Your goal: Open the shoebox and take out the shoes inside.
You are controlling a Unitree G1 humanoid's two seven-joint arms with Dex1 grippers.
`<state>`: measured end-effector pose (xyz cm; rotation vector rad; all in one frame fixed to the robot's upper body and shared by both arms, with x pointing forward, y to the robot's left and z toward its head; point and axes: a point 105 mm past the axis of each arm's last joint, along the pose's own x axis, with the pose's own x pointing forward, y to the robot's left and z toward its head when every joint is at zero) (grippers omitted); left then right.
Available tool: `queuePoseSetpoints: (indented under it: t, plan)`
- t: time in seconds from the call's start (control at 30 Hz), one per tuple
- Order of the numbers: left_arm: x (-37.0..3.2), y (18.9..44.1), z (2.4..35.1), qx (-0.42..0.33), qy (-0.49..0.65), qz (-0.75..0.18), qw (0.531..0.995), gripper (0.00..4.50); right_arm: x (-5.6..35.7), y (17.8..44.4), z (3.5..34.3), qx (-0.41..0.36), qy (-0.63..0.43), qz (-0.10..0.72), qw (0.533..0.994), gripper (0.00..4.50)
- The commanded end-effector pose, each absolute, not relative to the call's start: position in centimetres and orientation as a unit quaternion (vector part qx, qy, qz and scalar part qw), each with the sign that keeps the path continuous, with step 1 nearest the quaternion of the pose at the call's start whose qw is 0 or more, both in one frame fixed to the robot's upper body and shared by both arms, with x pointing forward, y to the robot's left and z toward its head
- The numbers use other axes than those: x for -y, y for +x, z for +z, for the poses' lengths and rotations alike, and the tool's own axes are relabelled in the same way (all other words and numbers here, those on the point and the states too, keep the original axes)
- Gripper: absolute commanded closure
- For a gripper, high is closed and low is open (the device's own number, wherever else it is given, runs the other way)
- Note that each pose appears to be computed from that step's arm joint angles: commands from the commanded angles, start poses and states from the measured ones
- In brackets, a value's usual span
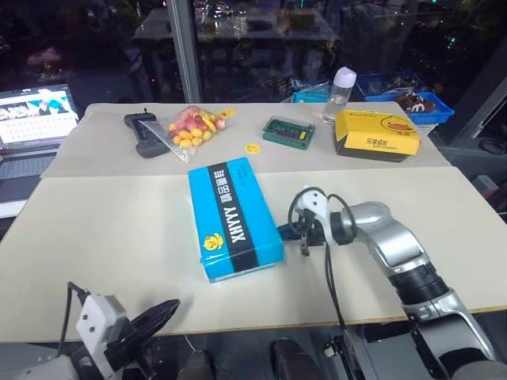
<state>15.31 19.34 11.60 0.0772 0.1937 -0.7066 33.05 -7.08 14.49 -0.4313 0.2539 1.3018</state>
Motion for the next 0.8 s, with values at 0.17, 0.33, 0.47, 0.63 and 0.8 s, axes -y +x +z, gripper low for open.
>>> queuePoseSetpoints:
  t: [0.17,0.33,0.47,0.63,0.8]
  plan:
    - [-19.1,14.7,11.9,-0.081,0.046,-0.364,0.927,4.48,5.4,32.0,18.8,-0.045,-0.215,0.636,0.740,4.50]
    - [-18.7,14.8,11.6,-0.077,0.042,-0.366,0.927,4.48,3.7,30.9,21.0,-0.013,-0.236,0.659,0.714,4.50]
    - [-18.5,15.0,11.3,-0.074,0.041,-0.366,0.927,4.48,1.7,30.9,23.1,0.024,-0.254,0.665,0.702,4.50]
    - [-18.3,15.4,11.1,-0.072,0.036,-0.366,0.927,4.48,-2.3,32.3,30.6,0.139,-0.259,0.635,0.714,4.50]
    - [-17.7,15.7,11.0,-0.066,0.030,-0.363,0.929,4.48,-5.6,31.2,36.6,0.245,-0.227,0.618,0.712,4.50]
